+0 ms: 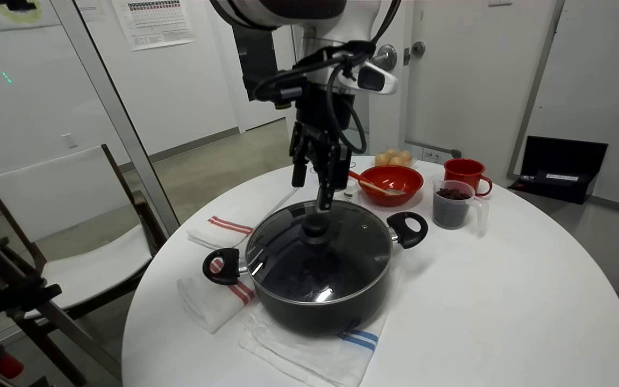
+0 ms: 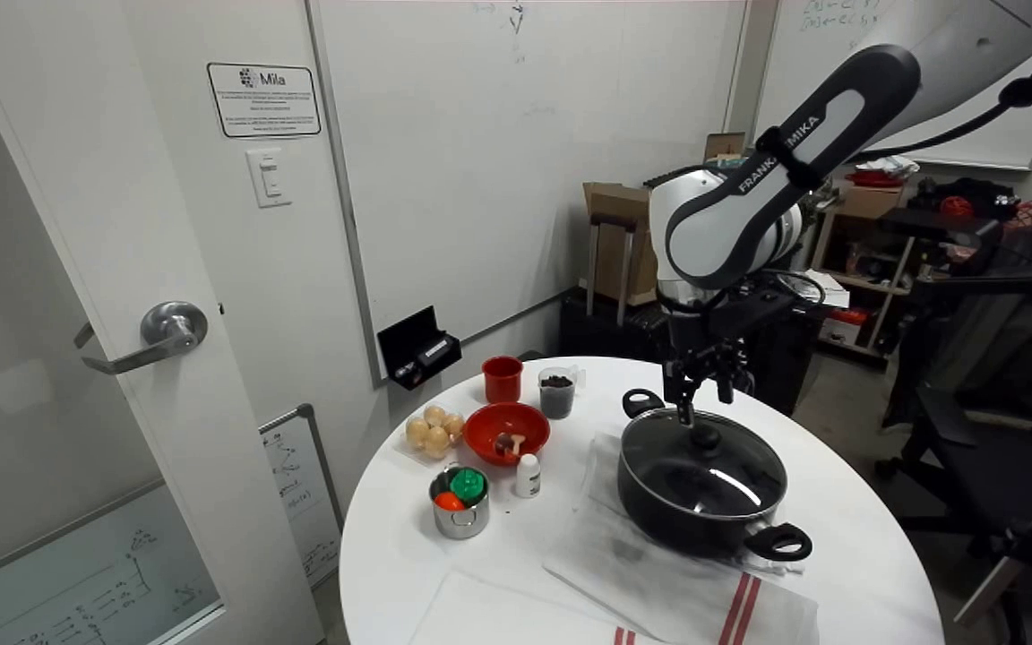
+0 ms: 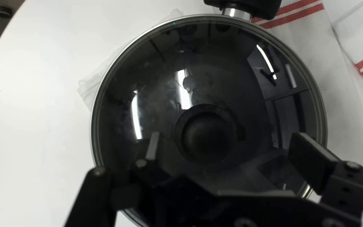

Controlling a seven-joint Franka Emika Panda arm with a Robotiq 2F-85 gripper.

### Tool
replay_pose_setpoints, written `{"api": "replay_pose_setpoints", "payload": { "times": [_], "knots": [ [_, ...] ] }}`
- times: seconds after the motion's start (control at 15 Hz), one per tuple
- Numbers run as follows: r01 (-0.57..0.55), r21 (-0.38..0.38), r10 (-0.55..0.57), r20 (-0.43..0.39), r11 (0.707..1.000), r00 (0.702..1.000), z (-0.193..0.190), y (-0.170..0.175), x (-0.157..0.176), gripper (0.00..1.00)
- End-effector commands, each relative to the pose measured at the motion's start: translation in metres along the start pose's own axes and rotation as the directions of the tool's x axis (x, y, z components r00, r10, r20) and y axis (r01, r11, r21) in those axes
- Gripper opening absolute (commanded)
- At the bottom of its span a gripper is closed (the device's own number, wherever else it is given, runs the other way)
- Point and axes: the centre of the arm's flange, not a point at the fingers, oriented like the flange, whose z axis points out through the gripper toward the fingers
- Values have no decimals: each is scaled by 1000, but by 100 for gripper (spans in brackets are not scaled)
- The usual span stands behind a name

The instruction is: Take the lid off of the pot

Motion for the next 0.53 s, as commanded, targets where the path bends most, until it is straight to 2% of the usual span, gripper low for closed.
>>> {"api": "replay_pose_setpoints", "payload": {
  "times": [0.0, 0.47],
  "knots": [
    [1, 28, -2, 18, 1000, 1000, 15, -2, 27, 100],
    [-38, 55, 35, 44, 998, 998, 40, 11, 38, 100]
  ]
}}
